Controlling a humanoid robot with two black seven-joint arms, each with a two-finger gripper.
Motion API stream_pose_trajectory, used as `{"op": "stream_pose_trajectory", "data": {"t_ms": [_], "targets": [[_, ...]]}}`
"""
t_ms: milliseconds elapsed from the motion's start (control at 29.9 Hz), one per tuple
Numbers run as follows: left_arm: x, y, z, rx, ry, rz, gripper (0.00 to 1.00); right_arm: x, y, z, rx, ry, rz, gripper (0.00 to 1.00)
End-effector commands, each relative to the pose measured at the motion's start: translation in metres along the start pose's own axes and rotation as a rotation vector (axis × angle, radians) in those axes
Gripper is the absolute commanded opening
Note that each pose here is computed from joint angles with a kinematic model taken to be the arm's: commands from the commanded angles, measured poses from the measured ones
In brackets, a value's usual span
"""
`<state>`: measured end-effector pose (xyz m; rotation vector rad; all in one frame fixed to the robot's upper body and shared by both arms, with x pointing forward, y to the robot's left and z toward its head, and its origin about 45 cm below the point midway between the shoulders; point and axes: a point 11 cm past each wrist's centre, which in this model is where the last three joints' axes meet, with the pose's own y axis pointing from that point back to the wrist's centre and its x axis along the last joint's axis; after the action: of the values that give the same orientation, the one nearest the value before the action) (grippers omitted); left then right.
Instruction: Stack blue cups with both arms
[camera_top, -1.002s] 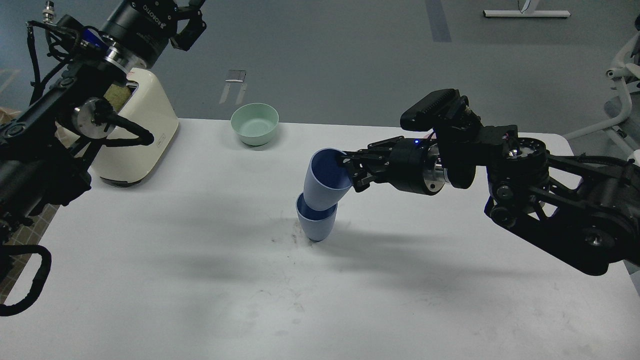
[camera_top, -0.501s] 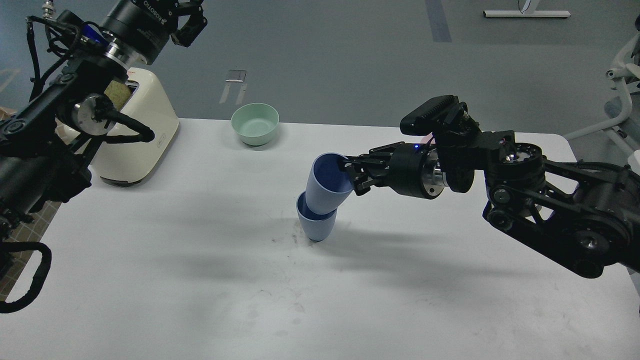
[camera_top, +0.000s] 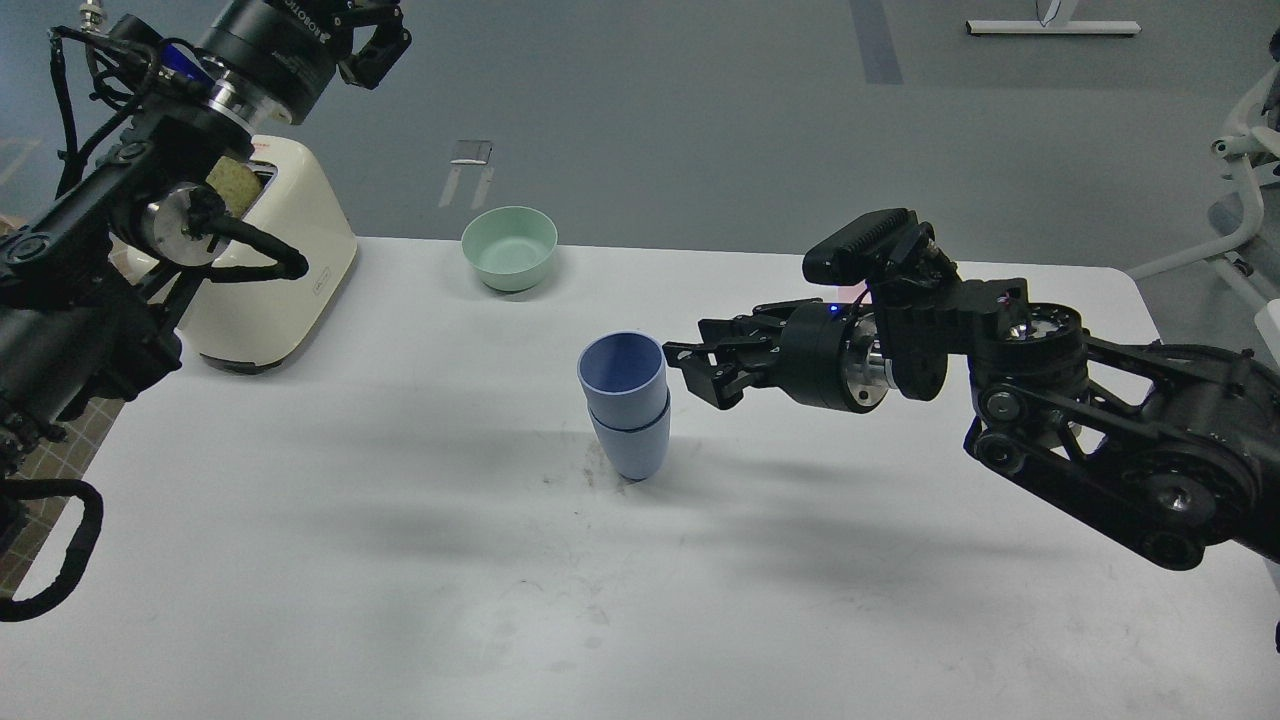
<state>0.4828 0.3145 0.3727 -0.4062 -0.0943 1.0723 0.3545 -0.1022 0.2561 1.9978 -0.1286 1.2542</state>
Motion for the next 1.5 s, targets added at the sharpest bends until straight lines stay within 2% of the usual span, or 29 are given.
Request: {"op": "stream_pose_trajectory", "data": {"t_ms": [0, 134, 200, 334, 401, 468, 568, 735, 902, 1036, 1136, 1236, 1370, 1470], "targets": [[0.000, 0.000, 0.002, -0.004, -0.001, -0.002, 0.98, 0.014, 0.005, -0.001, 0.003, -0.001, 0.038, 0.64], [-0.002, -0.001, 0.003, -0.008, 0.000, -0.008, 0.98, 0.043, 0.016, 0.004, -0.004, -0.018, 0.128, 0.80], [-0.001, 0.000, 0.003, -0.006, -0.001, -0.009, 0.98, 0.079, 0.035, 0.012, -0.014, -0.050, 0.253, 0.94], [-0.001, 0.001, 0.003, -0.004, -0.003, -0.009, 0.98, 0.118, 0.059, 0.020, -0.018, -0.096, 0.400, 0.96], [-0.001, 0.001, 0.003, -0.004, -0.003, -0.009, 0.98, 0.139, 0.076, 0.032, -0.034, -0.138, 0.489, 1.00], [0.000, 0.001, 0.003, -0.004, -0.005, -0.008, 0.98, 0.165, 0.106, 0.051, -0.051, -0.210, 0.629, 1.00], [0.000, 0.002, 0.003, -0.002, -0.006, -0.006, 0.98, 0.187, 0.141, 0.069, -0.055, -0.286, 0.775, 1.00], [0.002, 0.003, 0.002, -0.008, -0.004, 0.002, 0.98, 0.199, 0.182, 0.108, -0.023, -0.481, 0.928, 1.00], [0.018, 0.011, 0.007, -0.037, 0.027, 0.066, 0.98, 0.184, 0.207, 0.142, 0.035, -0.667, 1.004, 1.00], [0.039, 0.029, 0.010, -0.037, 0.038, 0.124, 0.98, 0.142, 0.216, 0.181, 0.124, -0.940, 1.065, 1.00], [0.044, 0.033, 0.013, -0.039, 0.044, 0.137, 0.98, 0.107, 0.211, 0.214, 0.188, -1.179, 1.102, 1.00], [0.047, 0.034, 0.017, -0.043, 0.038, 0.143, 0.98, 0.083, 0.206, 0.236, 0.188, -1.317, 1.123, 1.00], [0.049, 0.035, 0.016, -0.044, 0.049, 0.155, 0.98, 0.061, 0.202, 0.253, 0.211, -1.445, 1.158, 1.00], [0.046, 0.033, 0.013, -0.044, 0.060, 0.153, 0.98, 0.048, 0.204, 0.263, 0.295, -1.567, 1.225, 1.00]]}}
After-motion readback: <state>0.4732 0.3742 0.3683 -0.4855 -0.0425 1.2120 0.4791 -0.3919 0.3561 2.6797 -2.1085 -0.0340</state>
